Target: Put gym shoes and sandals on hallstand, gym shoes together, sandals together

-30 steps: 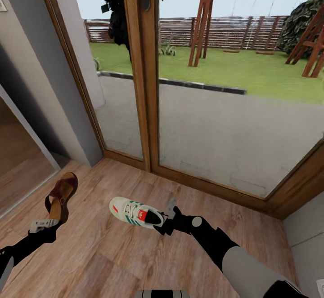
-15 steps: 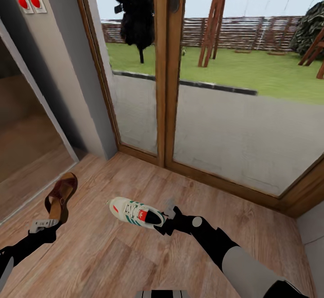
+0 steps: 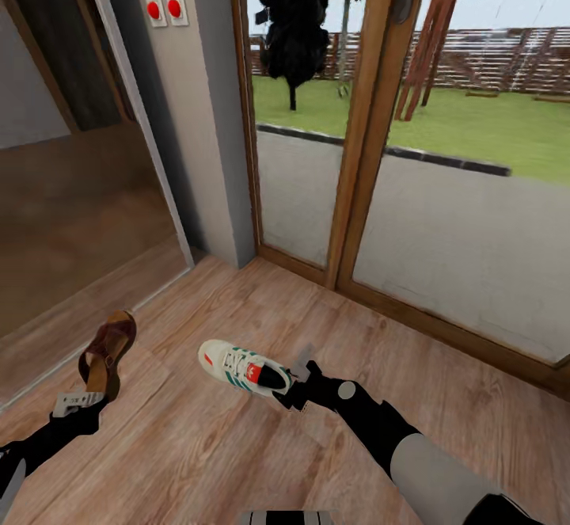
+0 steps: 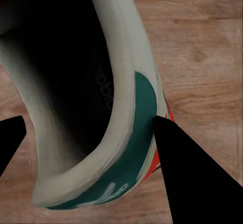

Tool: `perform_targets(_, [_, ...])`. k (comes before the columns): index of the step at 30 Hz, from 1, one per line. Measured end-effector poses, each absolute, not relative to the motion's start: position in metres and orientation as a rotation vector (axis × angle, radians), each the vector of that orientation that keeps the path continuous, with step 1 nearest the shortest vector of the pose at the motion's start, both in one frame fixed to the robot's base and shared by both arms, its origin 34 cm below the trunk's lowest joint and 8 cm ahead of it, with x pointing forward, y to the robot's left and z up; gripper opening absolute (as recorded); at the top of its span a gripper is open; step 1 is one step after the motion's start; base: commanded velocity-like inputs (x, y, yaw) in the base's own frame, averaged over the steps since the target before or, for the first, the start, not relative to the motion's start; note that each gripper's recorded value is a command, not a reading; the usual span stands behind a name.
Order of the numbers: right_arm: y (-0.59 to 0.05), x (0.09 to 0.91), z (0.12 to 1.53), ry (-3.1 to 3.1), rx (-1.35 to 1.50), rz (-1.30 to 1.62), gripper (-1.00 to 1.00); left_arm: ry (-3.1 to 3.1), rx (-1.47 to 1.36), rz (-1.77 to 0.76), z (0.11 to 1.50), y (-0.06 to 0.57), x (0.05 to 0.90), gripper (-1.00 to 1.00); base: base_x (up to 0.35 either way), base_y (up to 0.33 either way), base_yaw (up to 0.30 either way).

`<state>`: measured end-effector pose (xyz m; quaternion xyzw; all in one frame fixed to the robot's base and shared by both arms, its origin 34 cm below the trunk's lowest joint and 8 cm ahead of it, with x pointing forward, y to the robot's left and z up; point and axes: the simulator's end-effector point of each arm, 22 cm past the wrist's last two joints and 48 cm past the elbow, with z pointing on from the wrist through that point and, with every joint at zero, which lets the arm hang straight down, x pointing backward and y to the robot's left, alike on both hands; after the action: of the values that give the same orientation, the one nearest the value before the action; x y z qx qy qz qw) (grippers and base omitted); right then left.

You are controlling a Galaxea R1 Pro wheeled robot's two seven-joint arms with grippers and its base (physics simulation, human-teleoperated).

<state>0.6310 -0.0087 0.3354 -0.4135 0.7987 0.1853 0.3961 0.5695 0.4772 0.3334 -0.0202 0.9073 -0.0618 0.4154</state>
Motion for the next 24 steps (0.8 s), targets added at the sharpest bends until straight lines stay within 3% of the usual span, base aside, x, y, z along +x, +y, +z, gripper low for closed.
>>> perform_targets(8, [-0.061, 0.641, 0.318, 2.087, -0.642, 0.232, -1.0, 2.227, -0.088, -0.055, 0.314, 0.464, 0.564, -1.0, -0.007, 0.012, 0.277])
perform_targets(16, [-0.129, 0.581, 0.295, 2.049, -0.303, -0.042, -1.0, 2.219, -0.134, -0.015, 0.284, 0.433, 0.529, -1.0, 0.0, 0.001, 0.277])
perform_targets(24, [-0.167, 0.533, 0.275, 2.056, -0.208, -0.154, -1.0, 2.228, -0.192, 0.074, 0.267, 0.428, 0.489, -1.0, 0.0, 0.0, 0.278])
